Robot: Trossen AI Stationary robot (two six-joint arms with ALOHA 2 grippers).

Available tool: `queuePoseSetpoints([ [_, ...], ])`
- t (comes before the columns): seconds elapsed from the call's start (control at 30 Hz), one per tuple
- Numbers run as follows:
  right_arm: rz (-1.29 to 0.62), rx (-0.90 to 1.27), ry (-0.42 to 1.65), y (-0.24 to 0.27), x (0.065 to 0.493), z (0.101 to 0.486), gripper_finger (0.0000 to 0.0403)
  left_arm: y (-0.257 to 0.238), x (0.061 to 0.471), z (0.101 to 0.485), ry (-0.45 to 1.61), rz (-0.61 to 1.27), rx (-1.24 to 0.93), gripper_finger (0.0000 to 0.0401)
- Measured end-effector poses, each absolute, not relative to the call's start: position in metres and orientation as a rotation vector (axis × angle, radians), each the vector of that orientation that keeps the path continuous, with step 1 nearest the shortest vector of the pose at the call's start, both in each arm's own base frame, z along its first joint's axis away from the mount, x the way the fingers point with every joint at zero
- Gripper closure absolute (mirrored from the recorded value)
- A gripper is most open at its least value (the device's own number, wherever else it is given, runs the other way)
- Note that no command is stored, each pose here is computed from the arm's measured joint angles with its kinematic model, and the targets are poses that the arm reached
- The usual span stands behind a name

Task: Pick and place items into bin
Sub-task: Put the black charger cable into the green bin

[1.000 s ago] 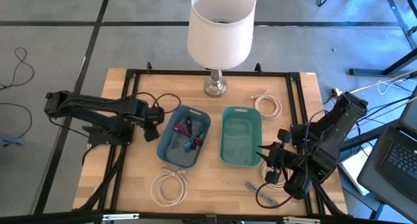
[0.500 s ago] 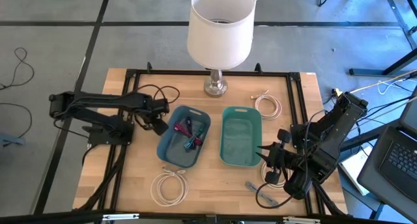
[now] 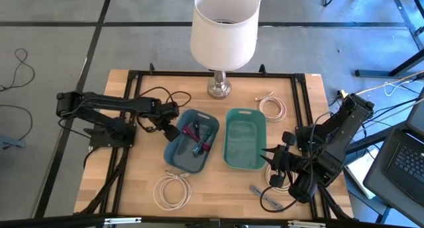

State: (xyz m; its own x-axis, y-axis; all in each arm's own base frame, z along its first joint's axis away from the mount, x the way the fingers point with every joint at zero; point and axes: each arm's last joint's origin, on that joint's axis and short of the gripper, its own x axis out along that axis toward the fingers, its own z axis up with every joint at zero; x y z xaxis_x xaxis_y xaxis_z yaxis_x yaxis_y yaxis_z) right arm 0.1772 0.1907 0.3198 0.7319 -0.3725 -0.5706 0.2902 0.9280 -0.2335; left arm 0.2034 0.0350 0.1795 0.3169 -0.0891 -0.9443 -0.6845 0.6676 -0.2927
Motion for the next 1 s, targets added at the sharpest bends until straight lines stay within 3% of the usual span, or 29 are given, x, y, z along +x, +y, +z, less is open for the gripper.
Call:
queuePoseSetpoints([
  [0.23, -0.365, -0.129, 0.654, 0.191, 0.177, 0.32, 0.0301, 0.036, 0.207, 0.181, 1.165, 0.431, -0.741, 0.0221],
  [0.57, -0.365, -0.129, 0.653, 0.191, 0.177, 0.32, 0.0301, 0.05, 0.177, 0.176, 1.374, 0.75, -0.6, 0.0221],
  [1.0, -0.355, -0.119, 0.667, 0.192, 0.177, 0.32, 0.0301, 0.047, 0.175, 0.18, 1.373, 0.642, -0.683, 0.0221],
])
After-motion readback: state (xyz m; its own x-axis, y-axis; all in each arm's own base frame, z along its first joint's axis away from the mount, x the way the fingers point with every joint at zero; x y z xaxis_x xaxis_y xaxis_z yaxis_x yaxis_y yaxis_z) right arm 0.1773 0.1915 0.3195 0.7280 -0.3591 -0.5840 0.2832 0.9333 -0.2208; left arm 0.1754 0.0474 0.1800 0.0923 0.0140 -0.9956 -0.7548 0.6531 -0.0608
